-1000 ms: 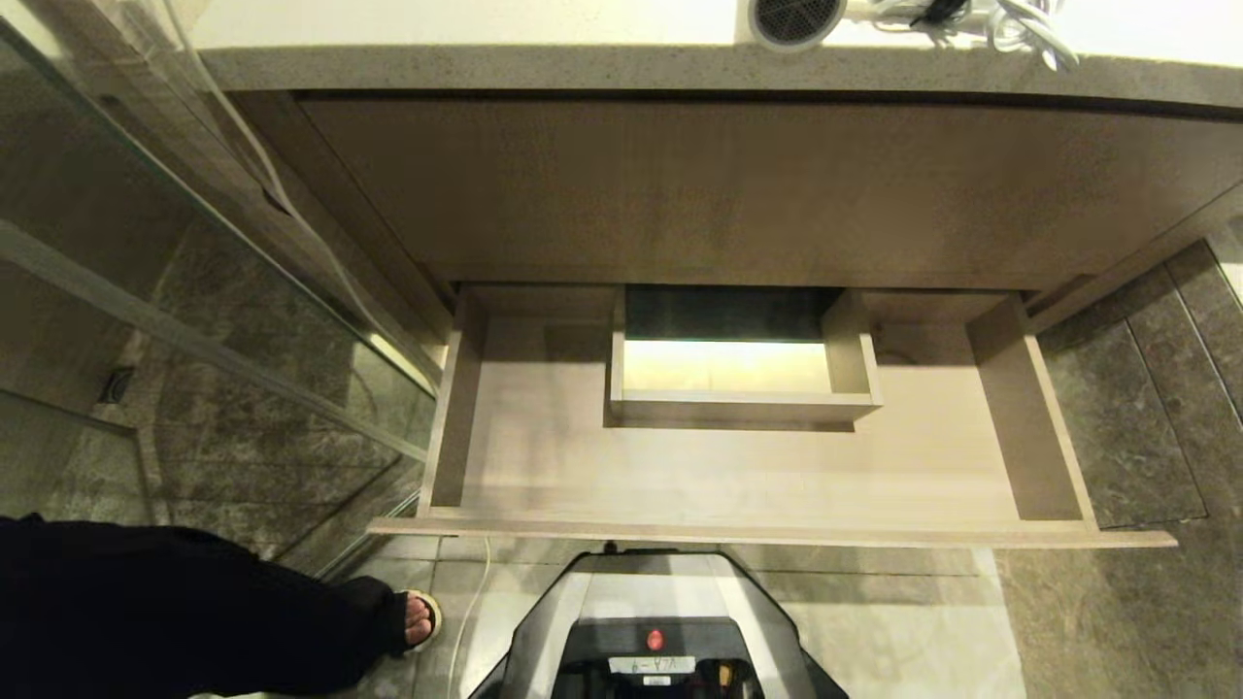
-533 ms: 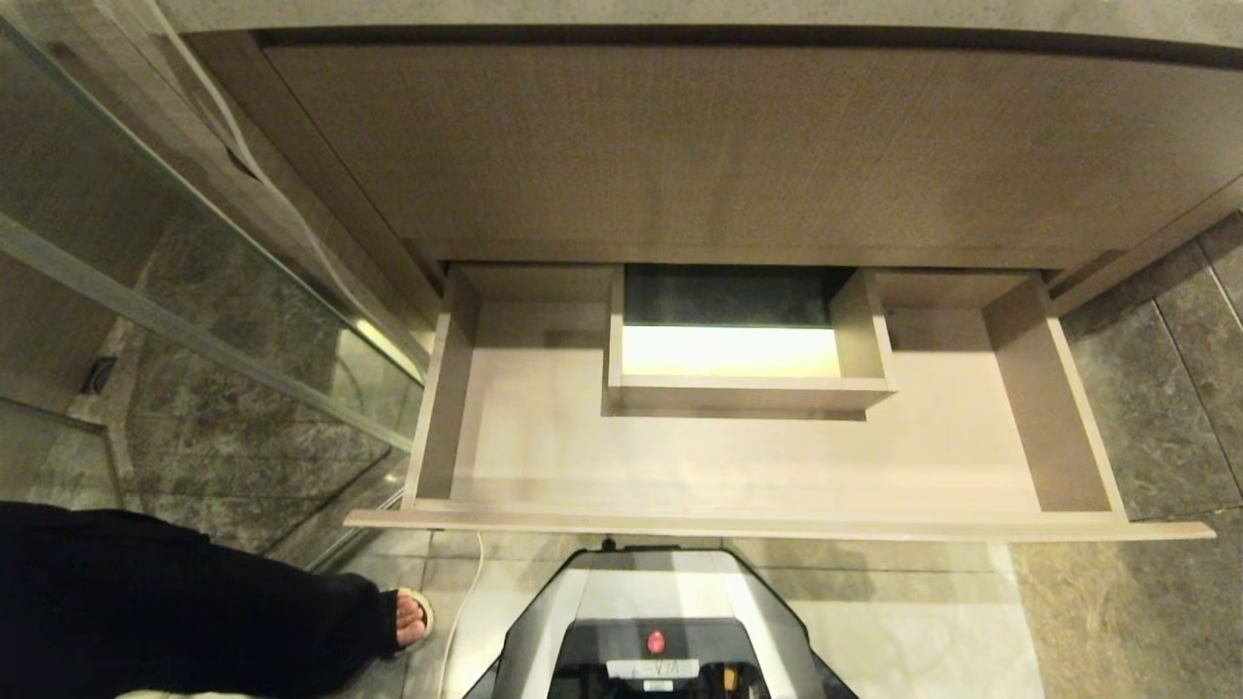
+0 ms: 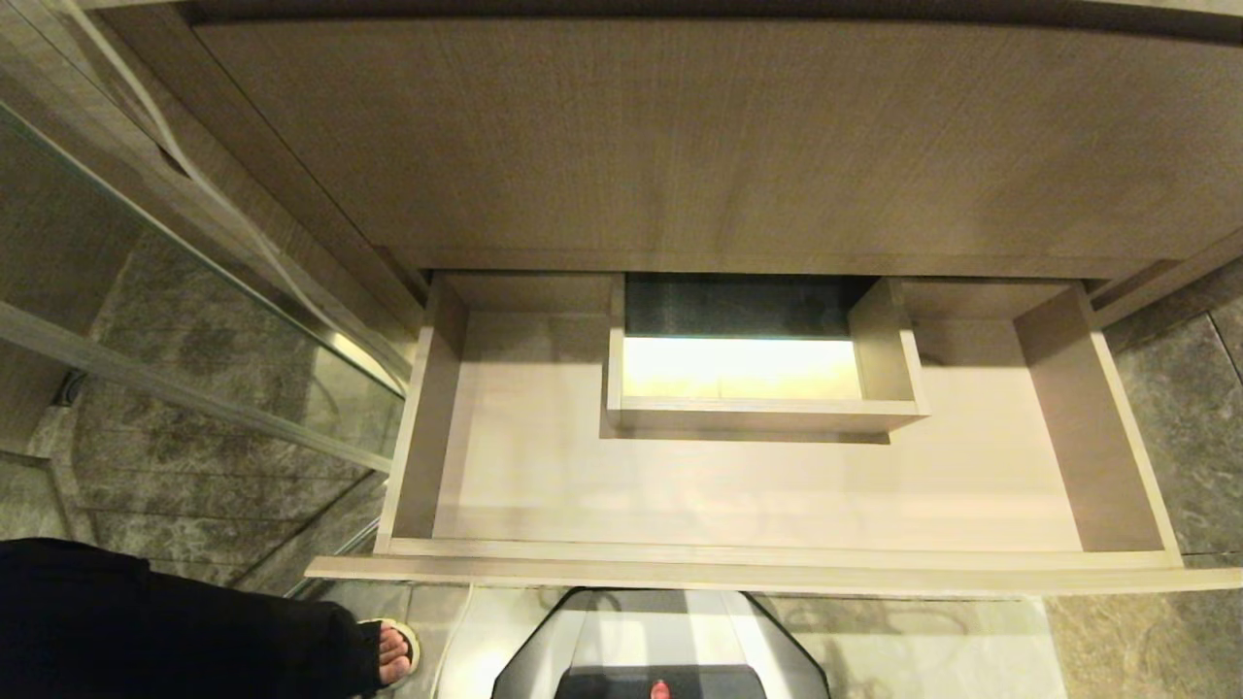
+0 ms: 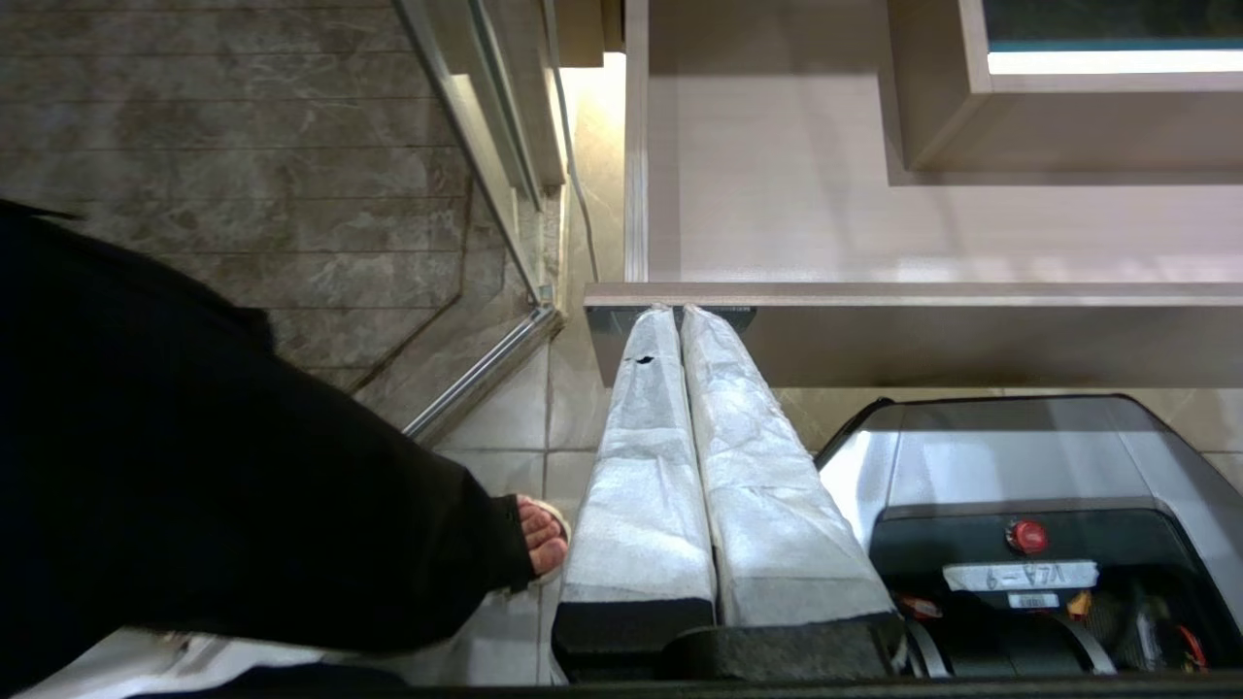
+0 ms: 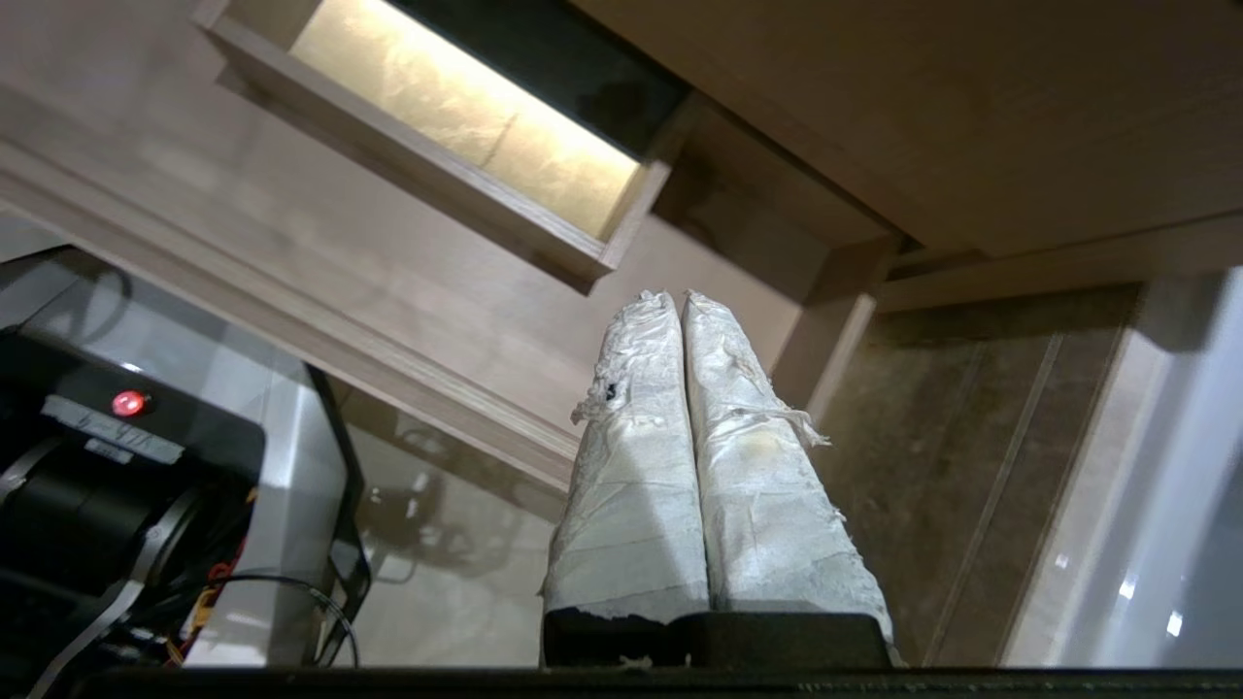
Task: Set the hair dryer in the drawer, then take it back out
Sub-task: Close the drawer
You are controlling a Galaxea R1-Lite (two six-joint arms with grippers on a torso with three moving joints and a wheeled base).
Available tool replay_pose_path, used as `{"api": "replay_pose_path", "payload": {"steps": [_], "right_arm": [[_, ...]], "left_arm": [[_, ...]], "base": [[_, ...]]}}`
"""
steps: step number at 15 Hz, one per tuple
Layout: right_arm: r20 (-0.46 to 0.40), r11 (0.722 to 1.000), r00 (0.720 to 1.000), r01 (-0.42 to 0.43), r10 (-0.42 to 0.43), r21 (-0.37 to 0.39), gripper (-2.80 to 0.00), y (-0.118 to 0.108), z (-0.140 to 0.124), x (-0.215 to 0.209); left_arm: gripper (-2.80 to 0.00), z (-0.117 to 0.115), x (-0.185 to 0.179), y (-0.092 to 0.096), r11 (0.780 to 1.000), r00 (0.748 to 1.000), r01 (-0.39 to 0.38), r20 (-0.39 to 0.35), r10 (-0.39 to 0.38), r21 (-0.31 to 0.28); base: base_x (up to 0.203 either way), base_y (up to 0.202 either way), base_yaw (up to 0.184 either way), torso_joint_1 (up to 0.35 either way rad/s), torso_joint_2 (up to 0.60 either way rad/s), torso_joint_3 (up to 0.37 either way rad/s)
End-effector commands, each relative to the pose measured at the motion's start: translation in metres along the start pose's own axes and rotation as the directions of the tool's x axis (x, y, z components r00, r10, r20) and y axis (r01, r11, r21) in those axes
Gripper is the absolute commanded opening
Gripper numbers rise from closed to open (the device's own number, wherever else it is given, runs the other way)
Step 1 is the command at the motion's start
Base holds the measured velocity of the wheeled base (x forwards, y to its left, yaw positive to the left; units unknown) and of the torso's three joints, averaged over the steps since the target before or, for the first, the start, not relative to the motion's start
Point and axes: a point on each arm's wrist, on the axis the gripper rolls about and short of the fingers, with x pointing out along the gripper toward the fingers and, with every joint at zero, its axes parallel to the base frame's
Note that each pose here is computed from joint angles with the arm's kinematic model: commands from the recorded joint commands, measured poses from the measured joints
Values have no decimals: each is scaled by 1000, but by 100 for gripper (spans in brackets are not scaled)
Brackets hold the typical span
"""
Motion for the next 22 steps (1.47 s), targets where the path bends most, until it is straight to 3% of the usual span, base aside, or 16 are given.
{"api": "replay_pose_path", "payload": {"steps": [1, 22], "right_arm": [[-10, 1000, 1000, -5, 5, 1, -280, 0, -2, 2], [-4, 1000, 1000, -1, 1, -2, -280, 1, -10, 11]], "left_arm": [[-280, 0, 0, 0, 1000, 1000, 0, 2, 0, 0], [-280, 0, 0, 0, 1000, 1000, 0, 1, 0, 0]], "base": [[0, 0, 0, 4, 358, 379], [0, 0, 0, -45, 357, 314]]}}
